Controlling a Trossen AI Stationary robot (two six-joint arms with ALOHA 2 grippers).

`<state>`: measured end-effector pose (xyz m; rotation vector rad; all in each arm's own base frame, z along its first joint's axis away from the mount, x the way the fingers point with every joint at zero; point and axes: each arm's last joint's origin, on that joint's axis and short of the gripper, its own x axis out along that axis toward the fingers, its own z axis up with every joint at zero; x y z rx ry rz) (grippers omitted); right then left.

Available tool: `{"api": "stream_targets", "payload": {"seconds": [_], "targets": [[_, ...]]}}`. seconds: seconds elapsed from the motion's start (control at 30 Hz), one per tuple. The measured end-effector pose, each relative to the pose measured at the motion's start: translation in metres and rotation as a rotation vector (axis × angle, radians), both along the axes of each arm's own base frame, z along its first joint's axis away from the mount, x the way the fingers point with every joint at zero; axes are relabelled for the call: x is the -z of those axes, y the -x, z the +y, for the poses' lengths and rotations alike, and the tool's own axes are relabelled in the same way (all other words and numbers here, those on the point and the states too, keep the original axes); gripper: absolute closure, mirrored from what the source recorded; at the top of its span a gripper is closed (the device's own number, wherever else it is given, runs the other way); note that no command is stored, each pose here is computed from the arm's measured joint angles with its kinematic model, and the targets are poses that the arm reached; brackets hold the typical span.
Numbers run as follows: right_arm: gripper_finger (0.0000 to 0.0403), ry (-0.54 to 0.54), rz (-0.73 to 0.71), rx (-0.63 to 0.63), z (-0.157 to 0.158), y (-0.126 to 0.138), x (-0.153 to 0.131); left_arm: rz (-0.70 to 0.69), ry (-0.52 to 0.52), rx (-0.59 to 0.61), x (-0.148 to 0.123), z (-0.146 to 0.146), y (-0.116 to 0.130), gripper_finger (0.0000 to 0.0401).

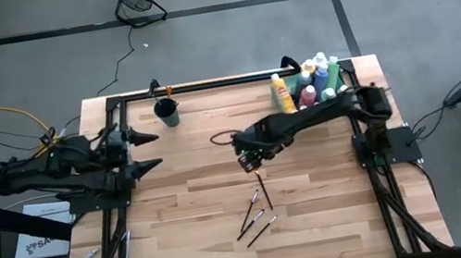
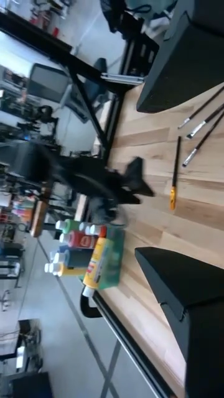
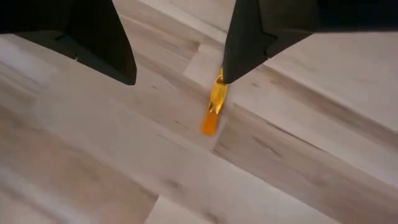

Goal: Pick & Place Paint Supplies
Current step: Put the gold paintbrush into the blue cup

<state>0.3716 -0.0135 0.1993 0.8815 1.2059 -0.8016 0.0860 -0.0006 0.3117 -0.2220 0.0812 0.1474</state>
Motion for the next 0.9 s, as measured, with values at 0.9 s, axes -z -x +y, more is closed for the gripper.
{"api": "stream_targets", "payload": {"seconds": [0.9], "targets": [[0.0173, -0.021, -0.006, 0.013, 0.002, -0.031, 0.064, 0.007, 0.061, -0.008, 0.014, 0.001, 0.01, 0.0038]]}}
